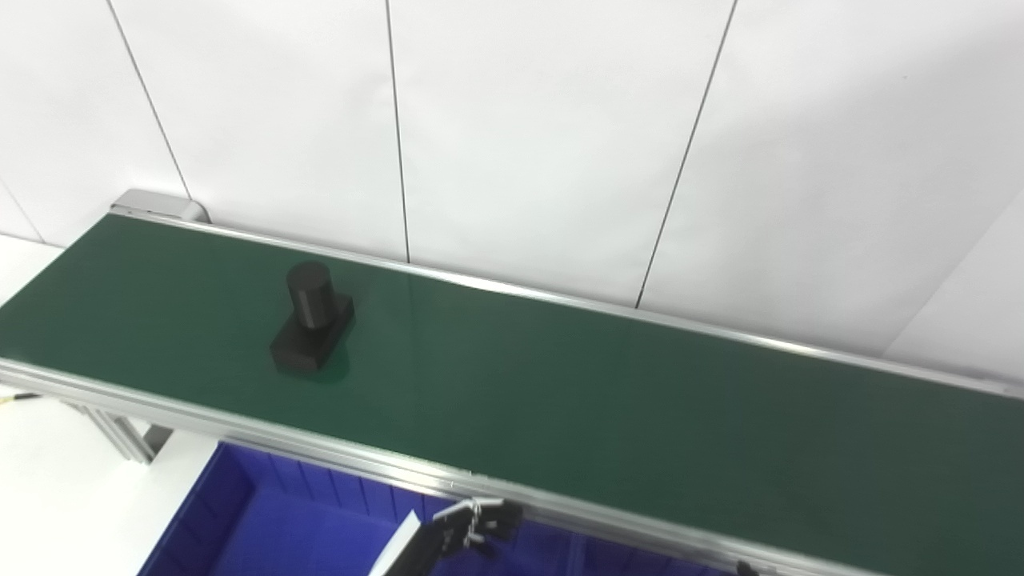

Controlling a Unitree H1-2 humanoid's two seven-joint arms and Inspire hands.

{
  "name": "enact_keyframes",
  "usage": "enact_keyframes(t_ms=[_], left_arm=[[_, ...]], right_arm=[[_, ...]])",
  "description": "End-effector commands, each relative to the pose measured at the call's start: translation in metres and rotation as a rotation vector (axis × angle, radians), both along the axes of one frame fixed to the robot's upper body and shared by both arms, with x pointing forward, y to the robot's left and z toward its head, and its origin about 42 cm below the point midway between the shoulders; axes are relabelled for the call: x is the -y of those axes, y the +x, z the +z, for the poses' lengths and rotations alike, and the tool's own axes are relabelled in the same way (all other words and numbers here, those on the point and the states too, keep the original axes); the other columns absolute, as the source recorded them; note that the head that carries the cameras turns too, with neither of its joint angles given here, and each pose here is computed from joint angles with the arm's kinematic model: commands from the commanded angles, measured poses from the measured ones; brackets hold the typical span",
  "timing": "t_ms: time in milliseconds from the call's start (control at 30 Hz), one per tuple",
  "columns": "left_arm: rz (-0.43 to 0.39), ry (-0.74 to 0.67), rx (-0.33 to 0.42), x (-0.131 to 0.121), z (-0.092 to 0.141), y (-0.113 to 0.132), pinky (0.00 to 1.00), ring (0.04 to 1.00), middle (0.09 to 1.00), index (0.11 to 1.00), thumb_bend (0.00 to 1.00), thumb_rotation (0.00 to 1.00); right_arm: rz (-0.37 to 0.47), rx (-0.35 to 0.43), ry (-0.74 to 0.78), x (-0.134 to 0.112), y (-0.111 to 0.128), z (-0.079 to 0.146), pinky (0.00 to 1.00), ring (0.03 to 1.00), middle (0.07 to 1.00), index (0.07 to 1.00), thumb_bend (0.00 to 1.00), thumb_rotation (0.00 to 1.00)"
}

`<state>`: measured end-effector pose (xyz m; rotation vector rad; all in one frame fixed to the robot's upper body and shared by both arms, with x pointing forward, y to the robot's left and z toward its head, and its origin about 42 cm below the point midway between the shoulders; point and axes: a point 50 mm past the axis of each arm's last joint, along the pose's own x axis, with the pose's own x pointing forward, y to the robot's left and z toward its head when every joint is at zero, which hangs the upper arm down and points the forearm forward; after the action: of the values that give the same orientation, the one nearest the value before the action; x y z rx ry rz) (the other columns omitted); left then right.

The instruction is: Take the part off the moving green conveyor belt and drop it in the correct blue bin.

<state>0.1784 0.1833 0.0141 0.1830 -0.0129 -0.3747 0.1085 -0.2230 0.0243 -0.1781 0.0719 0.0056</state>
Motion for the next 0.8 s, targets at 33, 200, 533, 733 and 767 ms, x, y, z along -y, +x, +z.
enact_keyframes(t_ms=[33, 200, 533, 733, 767], left_arm=[[0.004, 0.002, 0.069, 0.002, 0.007, 0.009, 0.6, 0.695, 0.737, 0.744, 1.0, 0.29], [-0.002, 0.011, 0.069, 0.004, 0.006, 0.009, 0.61, 0.696, 0.745, 0.75, 1.0, 0.3], [-0.009, 0.007, 0.07, 0.011, 0.004, 0.012, 0.6, 0.691, 0.738, 0.753, 1.0, 0.29], [-0.012, 0.007, 0.071, 0.015, 0.003, 0.014, 0.61, 0.692, 0.738, 0.754, 1.0, 0.29], [-0.013, 0.009, 0.073, 0.016, 0.003, 0.014, 0.6, 0.692, 0.738, 0.753, 1.0, 0.29]], right_arm=[[-0.007, 0.083, 0.022, 0.002, 0.004, 0.009, 0.92, 0.906, 0.927, 0.97, 0.47, 0.1], [-0.03, 0.112, 0.007, 0.002, 0.004, 0.015, 0.89, 0.893, 0.911, 0.97, 0.45, 0.11], [-0.053, 0.378, 0.042, 0.006, 0.028, 0.084, 0.83, 0.832, 0.873, 0.915, 0.54, 0.21], [-0.047, 0.466, -0.014, 0.014, 0.053, 0.124, 0.73, 0.804, 0.835, 0.884, 0.68, 0.43], [-0.046, 0.474, -0.019, 0.015, 0.057, 0.129, 0.72, 0.801, 0.834, 0.884, 0.69, 0.43]])
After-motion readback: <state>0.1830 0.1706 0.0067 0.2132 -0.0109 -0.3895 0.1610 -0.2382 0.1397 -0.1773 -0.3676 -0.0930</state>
